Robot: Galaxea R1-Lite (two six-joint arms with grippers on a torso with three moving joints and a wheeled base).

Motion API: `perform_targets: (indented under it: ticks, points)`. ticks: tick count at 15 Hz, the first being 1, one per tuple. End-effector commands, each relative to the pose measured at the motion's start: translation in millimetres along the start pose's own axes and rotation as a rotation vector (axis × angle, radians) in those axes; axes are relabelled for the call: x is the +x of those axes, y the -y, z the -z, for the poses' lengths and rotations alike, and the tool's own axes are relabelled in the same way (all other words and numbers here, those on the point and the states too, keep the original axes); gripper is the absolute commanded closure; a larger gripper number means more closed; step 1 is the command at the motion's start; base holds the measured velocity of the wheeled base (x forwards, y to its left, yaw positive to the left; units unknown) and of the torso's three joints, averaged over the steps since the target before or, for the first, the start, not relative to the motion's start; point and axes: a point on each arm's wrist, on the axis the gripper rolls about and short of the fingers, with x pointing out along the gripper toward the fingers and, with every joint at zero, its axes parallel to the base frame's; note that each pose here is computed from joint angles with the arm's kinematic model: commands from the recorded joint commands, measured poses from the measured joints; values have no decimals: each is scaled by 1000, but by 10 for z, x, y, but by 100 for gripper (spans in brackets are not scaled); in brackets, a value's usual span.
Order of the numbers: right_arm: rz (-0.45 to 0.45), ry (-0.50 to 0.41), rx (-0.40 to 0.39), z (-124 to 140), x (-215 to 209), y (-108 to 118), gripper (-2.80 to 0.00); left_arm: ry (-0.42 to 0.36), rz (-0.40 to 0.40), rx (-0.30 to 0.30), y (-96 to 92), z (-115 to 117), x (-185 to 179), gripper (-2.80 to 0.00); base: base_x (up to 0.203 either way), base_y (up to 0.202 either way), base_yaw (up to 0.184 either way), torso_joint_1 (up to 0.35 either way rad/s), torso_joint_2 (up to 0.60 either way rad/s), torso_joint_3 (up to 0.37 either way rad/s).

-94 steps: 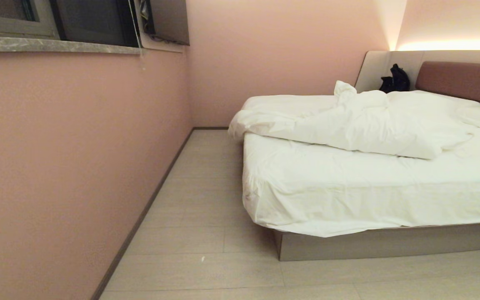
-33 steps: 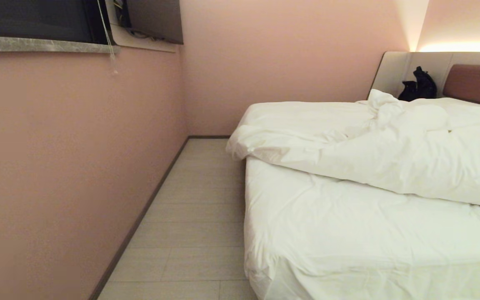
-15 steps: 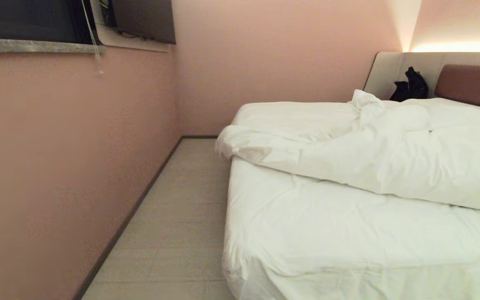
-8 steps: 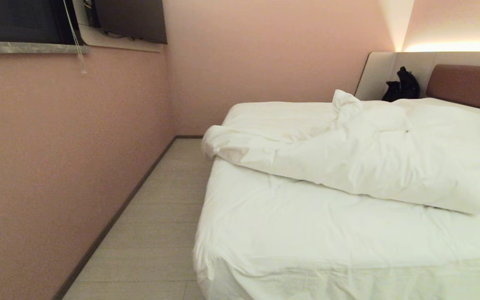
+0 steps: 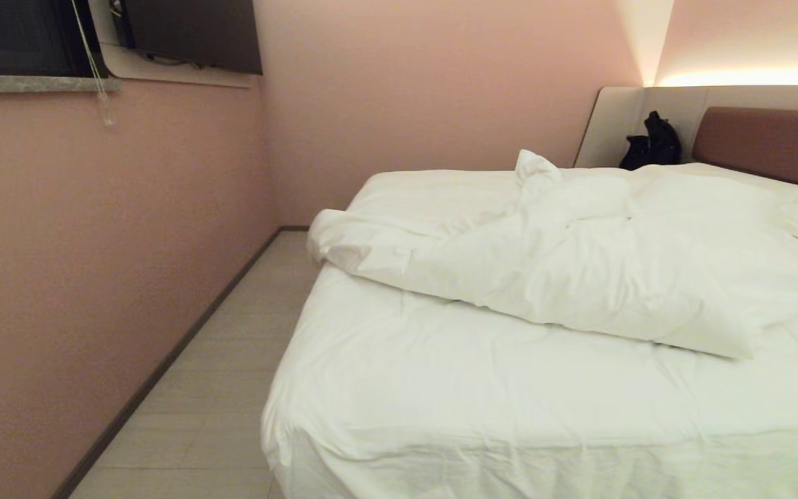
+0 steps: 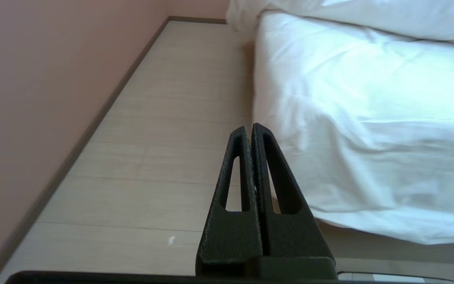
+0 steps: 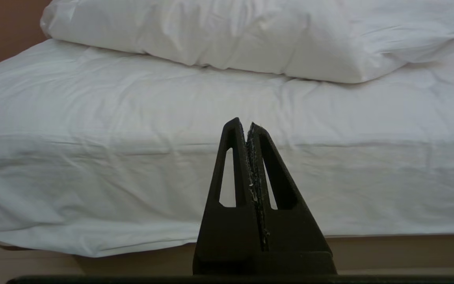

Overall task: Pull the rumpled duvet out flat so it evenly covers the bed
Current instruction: Hold the folded corner of the quilt

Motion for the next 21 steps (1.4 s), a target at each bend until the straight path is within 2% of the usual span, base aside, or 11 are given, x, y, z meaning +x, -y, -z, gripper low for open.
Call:
perform_targets:
  ticks: [1,21]
  points:
    - [0,-1,-1,-1,1,0,0,-1,0,-1,0,1,0,0,0,-188,-2,4,4,1]
    - [0,-1,-1,-1,1,0,0,-1,-1,-1,0,1,0,0,0,-194,0,2,3,2]
